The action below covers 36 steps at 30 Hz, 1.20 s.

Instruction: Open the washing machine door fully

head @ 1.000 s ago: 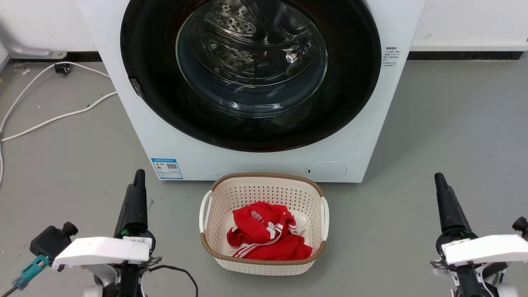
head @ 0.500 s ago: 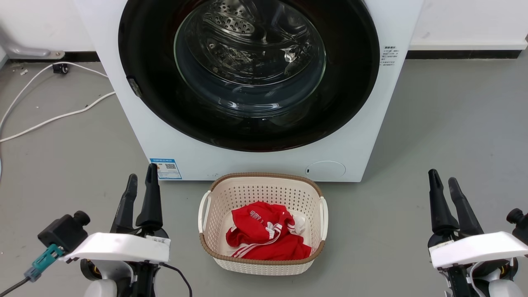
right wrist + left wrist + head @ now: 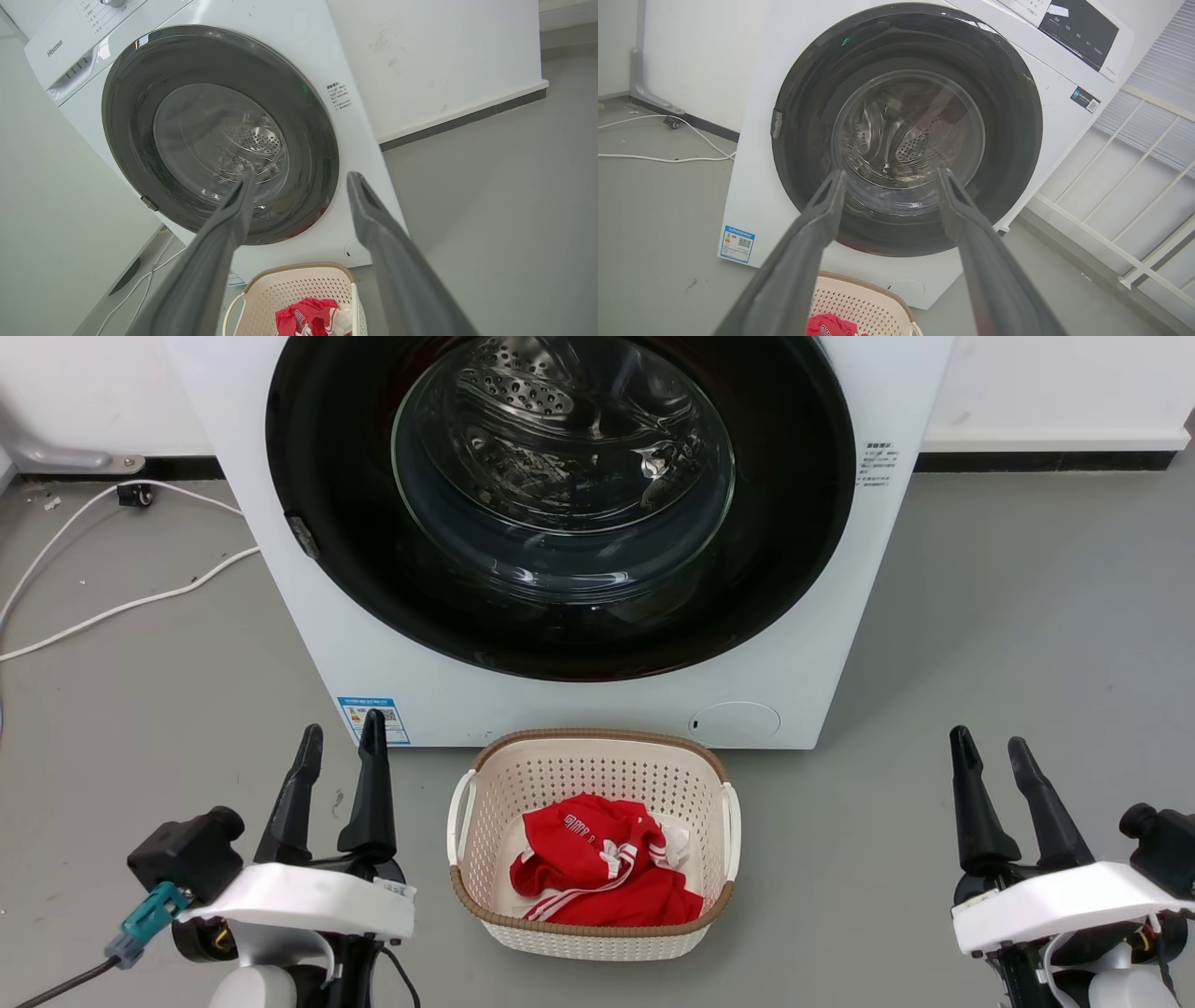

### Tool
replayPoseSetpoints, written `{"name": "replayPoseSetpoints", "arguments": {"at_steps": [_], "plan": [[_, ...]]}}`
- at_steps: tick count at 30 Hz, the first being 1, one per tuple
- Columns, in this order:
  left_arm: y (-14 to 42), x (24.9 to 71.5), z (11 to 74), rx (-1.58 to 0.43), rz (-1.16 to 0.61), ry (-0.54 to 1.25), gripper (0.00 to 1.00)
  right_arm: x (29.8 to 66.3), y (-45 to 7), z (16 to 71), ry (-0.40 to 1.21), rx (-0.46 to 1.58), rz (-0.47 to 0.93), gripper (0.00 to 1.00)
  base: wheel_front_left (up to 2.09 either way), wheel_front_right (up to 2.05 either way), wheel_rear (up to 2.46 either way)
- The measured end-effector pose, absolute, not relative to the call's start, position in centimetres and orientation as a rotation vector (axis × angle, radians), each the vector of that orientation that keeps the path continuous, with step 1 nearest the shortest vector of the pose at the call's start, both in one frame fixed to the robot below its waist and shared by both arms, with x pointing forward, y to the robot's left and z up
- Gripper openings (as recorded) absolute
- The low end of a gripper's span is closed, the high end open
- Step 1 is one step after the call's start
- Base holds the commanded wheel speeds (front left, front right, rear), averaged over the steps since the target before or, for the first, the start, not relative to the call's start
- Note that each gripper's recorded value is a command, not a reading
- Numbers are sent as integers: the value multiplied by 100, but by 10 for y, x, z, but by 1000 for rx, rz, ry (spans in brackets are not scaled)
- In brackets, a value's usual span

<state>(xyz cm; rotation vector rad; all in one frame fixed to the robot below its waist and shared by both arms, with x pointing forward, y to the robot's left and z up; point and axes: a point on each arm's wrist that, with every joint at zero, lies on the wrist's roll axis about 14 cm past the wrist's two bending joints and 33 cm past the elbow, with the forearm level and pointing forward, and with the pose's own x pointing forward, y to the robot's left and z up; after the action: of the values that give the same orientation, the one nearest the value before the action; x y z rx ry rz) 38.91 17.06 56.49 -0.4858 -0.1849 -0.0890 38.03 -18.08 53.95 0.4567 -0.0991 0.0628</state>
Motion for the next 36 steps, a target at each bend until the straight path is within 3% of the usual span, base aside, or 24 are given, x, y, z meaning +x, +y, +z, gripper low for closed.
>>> {"name": "replayPoseSetpoints", "arguments": {"at_steps": [36], "plan": [[161,386,569,-107,-95,-238,100,385,-173,541,-95,122,92,100,0,0,0]]}}
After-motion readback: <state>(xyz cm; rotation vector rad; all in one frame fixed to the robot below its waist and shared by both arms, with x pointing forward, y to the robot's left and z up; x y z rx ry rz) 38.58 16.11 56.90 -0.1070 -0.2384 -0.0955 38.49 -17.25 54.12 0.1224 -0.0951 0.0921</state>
